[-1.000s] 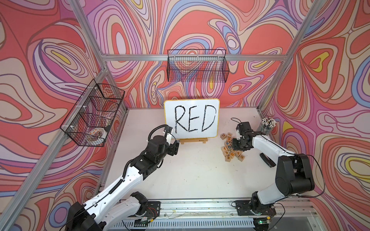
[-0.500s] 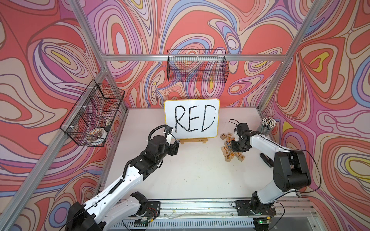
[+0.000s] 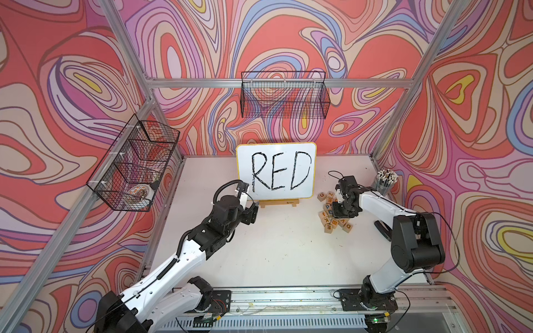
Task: Assemble the uppercase word "red" with letter blocks
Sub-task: Pick up the letter block from the center of the board.
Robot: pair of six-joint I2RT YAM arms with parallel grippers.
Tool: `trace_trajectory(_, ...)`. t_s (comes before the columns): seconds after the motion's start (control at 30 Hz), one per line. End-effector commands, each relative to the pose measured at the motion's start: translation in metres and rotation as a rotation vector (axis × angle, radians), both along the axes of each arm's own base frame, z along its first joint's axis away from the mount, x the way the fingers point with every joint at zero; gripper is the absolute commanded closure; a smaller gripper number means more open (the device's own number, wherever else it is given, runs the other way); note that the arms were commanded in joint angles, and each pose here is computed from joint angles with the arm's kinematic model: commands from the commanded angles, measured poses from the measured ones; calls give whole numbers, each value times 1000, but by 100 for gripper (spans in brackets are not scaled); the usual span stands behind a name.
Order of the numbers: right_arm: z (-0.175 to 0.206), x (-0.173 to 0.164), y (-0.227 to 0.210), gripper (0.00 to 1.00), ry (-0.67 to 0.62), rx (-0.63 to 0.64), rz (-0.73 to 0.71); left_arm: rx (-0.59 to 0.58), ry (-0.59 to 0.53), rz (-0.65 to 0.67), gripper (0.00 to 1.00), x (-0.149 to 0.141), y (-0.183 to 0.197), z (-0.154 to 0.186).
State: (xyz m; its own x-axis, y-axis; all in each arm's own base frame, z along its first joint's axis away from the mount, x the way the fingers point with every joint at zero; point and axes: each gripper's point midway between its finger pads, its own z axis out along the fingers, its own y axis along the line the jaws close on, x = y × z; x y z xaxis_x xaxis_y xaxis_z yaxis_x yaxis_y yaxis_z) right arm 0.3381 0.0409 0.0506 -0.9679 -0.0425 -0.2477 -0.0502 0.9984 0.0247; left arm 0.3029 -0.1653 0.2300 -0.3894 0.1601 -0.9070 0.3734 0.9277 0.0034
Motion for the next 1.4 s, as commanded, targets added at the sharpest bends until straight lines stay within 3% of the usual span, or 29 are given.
trace_trajectory(0.0, 1, 1, -4, 57, 11, -21, 13, -6, -40, 2, 19, 1, 0, 11)
trace_trajectory(0.8, -7, 1, -5, 53, 45, -38, 43, -1, -46, 7, 19, 2, 1, 12)
trace_trajectory(1.37, -15, 6, -9, 62, 62, -67, 40, 5, -49, 12, 19, 3, 2, 12)
